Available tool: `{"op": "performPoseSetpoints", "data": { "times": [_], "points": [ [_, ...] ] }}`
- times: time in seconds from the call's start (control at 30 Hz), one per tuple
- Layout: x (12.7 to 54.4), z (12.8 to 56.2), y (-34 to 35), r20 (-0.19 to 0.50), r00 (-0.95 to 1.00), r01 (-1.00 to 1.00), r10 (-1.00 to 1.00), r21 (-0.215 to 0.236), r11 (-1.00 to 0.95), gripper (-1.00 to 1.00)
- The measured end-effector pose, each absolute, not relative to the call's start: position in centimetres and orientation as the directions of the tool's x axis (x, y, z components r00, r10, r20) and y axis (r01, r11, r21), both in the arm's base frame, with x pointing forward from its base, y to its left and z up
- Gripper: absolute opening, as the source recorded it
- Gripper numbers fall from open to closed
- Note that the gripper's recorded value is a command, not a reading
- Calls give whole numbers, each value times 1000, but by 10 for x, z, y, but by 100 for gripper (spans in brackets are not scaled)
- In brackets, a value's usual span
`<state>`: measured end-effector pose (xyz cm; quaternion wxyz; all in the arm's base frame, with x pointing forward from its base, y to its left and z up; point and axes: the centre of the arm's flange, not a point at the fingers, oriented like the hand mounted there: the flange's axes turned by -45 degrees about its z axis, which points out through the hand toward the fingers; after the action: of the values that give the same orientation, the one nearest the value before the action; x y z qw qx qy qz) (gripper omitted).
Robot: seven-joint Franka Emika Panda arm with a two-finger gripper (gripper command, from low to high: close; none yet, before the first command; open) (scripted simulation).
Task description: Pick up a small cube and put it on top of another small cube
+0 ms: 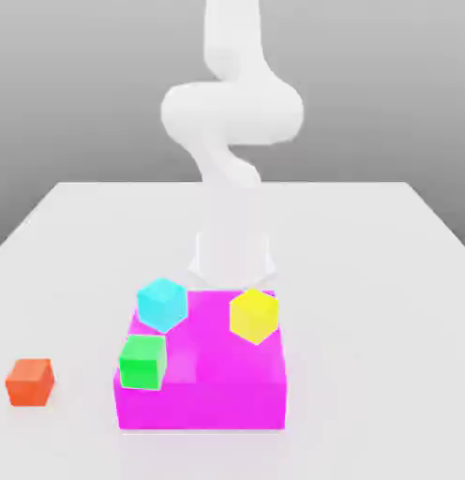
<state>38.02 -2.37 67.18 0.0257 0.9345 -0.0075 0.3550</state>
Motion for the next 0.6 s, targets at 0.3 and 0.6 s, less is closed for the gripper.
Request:
{"op": "performPoseSetpoints", "data": {
  "times": [0.3,0.6],
  "points": [
    [449,508,-136,421,907,-47,25,160,-986,0],
    [421,331,-251,166,986,-25,-3,128,-991,0]
  ]
}}
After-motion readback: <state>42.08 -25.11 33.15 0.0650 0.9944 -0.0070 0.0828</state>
